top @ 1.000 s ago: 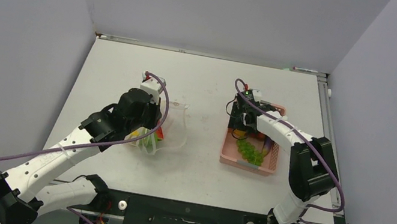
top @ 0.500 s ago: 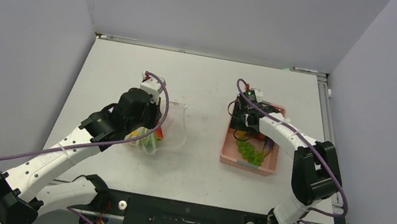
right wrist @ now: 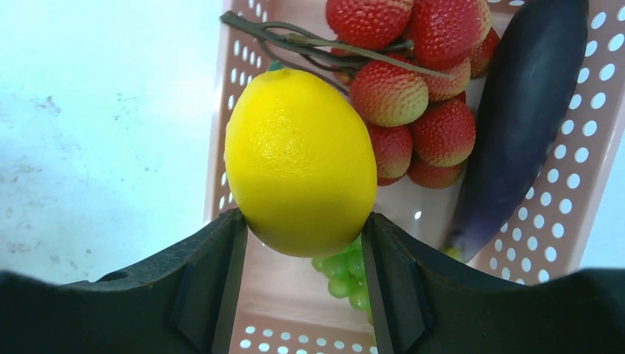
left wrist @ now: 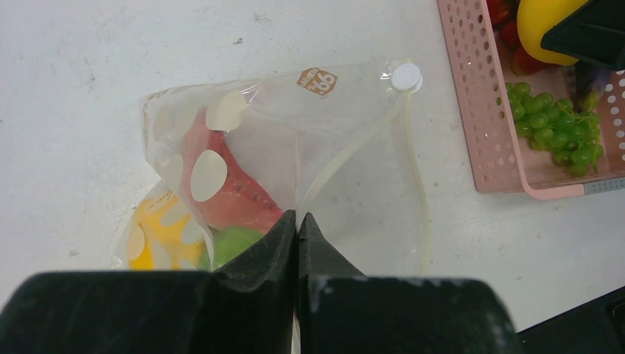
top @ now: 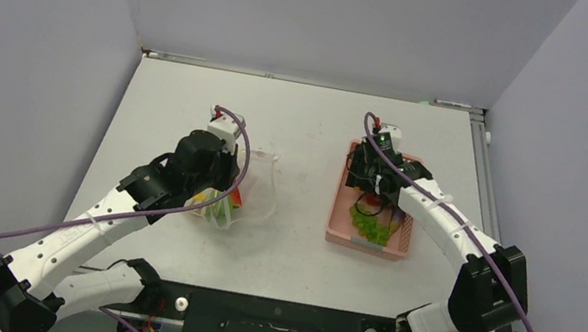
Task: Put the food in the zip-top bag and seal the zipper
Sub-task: Pick up the fake fruit from the bin, then place the fake fruit in the zipper food storage bag.
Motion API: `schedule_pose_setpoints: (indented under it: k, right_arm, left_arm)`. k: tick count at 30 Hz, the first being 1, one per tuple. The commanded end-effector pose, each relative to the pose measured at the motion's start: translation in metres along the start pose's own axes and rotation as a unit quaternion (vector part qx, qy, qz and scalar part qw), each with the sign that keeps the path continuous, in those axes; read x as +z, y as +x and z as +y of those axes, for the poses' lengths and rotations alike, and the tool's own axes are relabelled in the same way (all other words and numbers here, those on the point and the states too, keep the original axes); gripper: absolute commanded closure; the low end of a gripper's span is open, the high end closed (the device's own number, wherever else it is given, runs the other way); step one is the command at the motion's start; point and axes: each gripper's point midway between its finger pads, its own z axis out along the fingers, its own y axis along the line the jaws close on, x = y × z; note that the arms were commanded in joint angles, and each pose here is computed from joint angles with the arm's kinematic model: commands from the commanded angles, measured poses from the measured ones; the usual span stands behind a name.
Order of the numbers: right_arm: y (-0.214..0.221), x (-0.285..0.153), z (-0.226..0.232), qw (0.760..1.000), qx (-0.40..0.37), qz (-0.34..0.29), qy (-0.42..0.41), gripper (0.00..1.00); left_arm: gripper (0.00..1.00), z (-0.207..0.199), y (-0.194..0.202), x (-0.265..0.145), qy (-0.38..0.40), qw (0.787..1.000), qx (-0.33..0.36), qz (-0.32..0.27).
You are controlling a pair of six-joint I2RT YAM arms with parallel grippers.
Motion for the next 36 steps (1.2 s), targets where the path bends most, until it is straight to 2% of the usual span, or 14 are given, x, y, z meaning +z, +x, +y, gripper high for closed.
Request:
schedule_pose_setpoints:
  k: [1,7,25,36]
  right_arm:
    - [-0.011,-0.032,0.012,0.999,-0.015,-0.036,-0.02,0.72]
    - [-0.022,-0.078,0.056,0.991,-0.055,-0.075,-0.092,0.72]
    - [0.001,-0.159,0.166,0.942,-0.153,-0.093,-0.284,0.73]
    - [0.015,-0.163,0.219,0.924,-0.188,-0.089,-0.32,0.71]
  left_arm:
    - [1.0,-0.005,-0.017,0.0,0.011,0.999,-0.009,-0.029]
    - [1.0,-0.005,-0.017,0.0,0.011,1.0,-0.009,-0.028]
    - [1.0,-0.004,-0.018,-0.002,0.01,0.999,-0.011,-0.032]
    - [1.0,-0.004,-0.018,-0.003,0.01,0.999,-0.011,-0.032]
